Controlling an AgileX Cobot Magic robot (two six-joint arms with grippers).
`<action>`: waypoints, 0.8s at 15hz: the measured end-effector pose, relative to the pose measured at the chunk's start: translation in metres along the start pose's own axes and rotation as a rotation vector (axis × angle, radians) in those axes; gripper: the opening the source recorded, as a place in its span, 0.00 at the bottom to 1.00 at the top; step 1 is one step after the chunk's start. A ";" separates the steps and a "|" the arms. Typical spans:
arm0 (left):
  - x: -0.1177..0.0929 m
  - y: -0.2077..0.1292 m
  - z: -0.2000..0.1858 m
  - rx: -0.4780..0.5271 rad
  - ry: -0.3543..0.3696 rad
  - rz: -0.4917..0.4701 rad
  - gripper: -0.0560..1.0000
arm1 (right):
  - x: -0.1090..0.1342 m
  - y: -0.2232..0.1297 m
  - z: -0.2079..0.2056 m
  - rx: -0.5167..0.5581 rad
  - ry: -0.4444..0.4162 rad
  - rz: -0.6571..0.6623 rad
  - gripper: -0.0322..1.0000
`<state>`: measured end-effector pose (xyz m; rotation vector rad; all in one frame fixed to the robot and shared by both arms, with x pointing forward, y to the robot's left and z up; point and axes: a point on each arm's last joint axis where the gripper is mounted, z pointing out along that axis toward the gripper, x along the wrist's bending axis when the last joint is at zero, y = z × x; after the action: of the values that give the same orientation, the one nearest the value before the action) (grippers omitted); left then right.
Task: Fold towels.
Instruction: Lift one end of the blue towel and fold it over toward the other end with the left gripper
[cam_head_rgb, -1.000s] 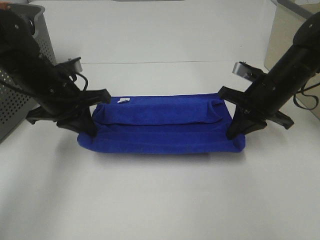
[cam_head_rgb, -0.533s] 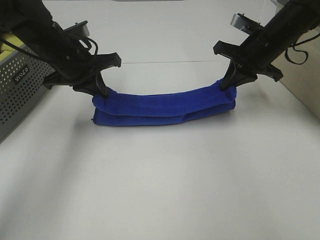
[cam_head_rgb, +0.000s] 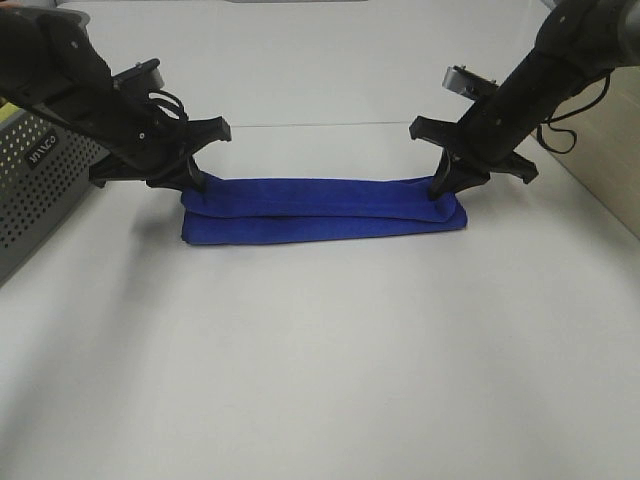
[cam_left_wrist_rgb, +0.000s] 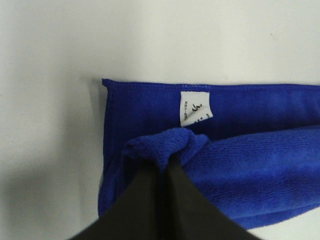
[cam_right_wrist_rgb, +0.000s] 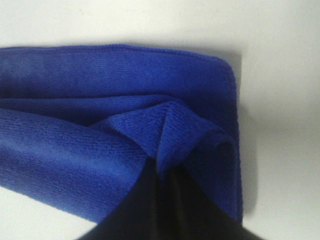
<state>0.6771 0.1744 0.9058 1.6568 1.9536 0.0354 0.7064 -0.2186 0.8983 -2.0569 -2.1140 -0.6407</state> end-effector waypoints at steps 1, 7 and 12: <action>0.002 -0.002 0.005 0.008 0.003 -0.009 0.06 | -0.003 -0.001 0.006 0.012 -0.004 0.003 0.03; 0.004 -0.004 0.010 0.018 0.009 0.009 0.70 | -0.004 -0.001 0.005 0.012 -0.009 0.024 0.67; 0.007 -0.007 0.010 0.057 0.035 0.059 0.78 | 0.011 0.006 -0.041 -0.069 -0.035 -0.043 0.82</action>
<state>0.6744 0.1759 0.8923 1.7620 1.9476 0.0312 0.7032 -0.2239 0.9403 -2.0775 -2.1903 -0.6978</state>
